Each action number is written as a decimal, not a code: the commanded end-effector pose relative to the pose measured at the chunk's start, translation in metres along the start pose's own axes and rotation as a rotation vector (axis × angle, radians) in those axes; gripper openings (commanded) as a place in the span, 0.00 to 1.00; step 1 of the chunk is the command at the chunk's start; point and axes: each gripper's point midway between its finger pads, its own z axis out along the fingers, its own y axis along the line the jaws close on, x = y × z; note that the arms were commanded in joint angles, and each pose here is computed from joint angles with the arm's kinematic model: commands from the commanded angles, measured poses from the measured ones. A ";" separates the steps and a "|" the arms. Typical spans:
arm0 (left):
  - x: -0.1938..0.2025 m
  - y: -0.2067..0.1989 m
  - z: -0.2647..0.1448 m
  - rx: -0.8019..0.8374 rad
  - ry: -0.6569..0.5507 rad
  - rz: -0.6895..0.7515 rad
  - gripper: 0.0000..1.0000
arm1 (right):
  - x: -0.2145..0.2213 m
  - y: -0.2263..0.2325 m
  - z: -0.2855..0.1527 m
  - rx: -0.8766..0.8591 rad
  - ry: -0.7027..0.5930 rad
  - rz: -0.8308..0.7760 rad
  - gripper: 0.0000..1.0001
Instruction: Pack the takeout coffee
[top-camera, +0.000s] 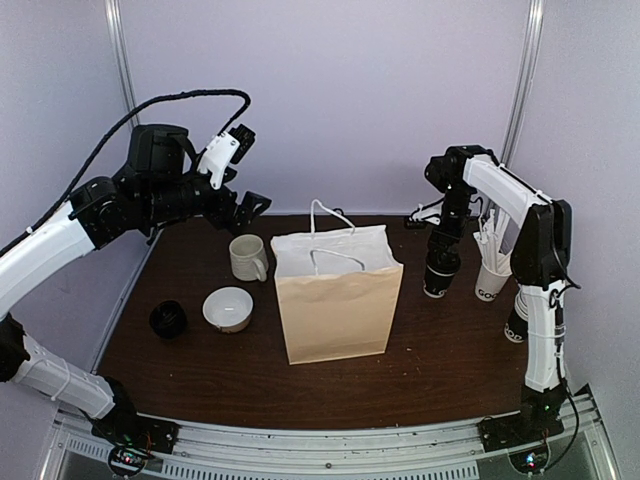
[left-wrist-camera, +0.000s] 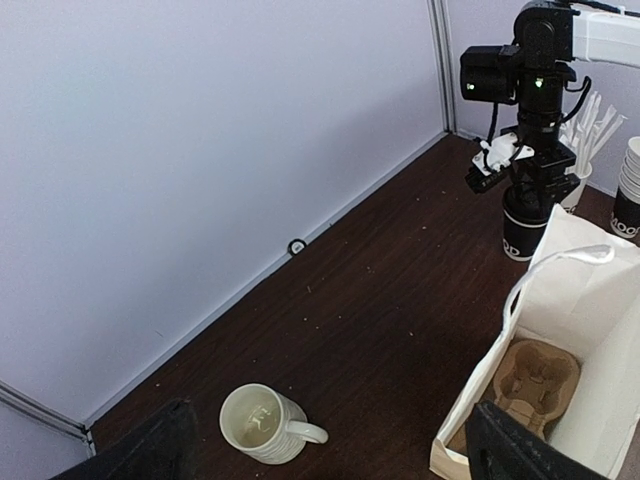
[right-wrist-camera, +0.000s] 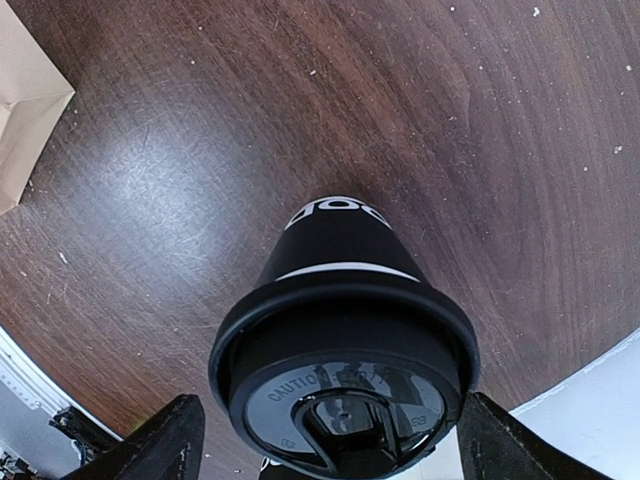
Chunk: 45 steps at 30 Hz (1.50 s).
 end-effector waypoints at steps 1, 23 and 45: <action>-0.009 0.002 0.001 0.003 -0.029 -0.007 0.98 | 0.003 0.004 0.002 -0.038 0.009 -0.005 0.91; -0.007 -0.001 0.005 0.011 -0.021 -0.009 0.98 | 0.004 0.006 0.016 -0.046 0.014 0.010 0.82; 0.003 -0.020 0.011 0.117 0.026 0.065 0.98 | 0.000 0.060 -0.119 0.003 -0.399 0.029 0.69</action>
